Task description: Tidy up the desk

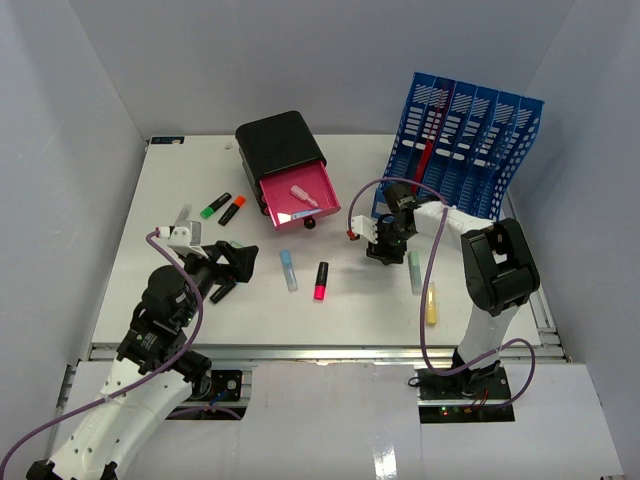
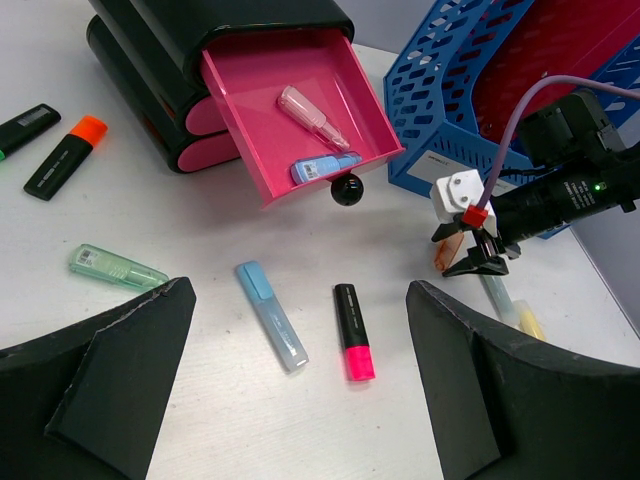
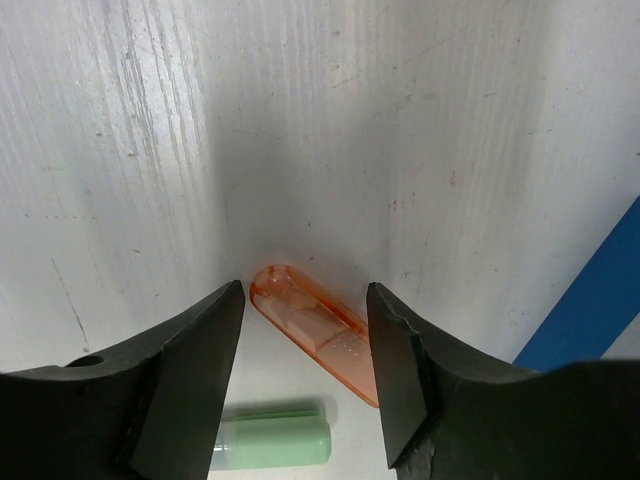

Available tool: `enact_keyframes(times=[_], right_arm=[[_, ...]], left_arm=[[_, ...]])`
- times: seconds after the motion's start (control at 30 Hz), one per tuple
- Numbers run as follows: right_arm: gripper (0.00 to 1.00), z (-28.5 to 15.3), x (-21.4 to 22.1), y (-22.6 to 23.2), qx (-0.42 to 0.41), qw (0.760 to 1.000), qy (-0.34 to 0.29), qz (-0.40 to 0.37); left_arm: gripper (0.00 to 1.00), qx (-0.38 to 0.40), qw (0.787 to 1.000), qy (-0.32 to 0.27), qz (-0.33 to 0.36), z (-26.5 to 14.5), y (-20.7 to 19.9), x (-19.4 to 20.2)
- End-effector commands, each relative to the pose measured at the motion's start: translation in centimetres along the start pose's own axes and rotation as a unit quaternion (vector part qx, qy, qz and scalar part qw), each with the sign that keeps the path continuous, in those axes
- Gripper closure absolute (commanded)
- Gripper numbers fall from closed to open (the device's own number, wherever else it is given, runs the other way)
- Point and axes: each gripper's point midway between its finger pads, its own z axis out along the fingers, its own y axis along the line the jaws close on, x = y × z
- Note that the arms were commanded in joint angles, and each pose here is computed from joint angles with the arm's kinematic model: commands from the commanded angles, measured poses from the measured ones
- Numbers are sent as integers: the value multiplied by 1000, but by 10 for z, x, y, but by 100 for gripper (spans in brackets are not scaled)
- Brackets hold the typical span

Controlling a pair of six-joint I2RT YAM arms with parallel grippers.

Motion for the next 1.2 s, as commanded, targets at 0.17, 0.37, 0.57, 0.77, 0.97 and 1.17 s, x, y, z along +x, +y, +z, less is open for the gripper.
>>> enact_keyframes(times=[0.17,0.37,0.57,0.77,0.97,1.17], right_arm=[[48,2,37,-8,-40,994,79,-63],[66,10,40,-5,-65,992,80,-78],[83,16,19,-6,-72,994,38,-71],[92,-14,-45,-20,-20,996,-50,-70],[92,-77,-121,-38,46,988,-131,-72],[92,-130,-190,-37,76,975,-194,-77]], left_arm=[[2,-7,1000,-6,-1,-2,2,-5],[2,-8,1000,-5,-2,-2,2,-4],[2,-8,1000,-7,-2,-2,2,-5],[2,-10,1000,-3,-6,-1,3,-3],[2,-12,1000,2,-9,0,3,-1],[2,-20,1000,6,-18,0,5,2]])
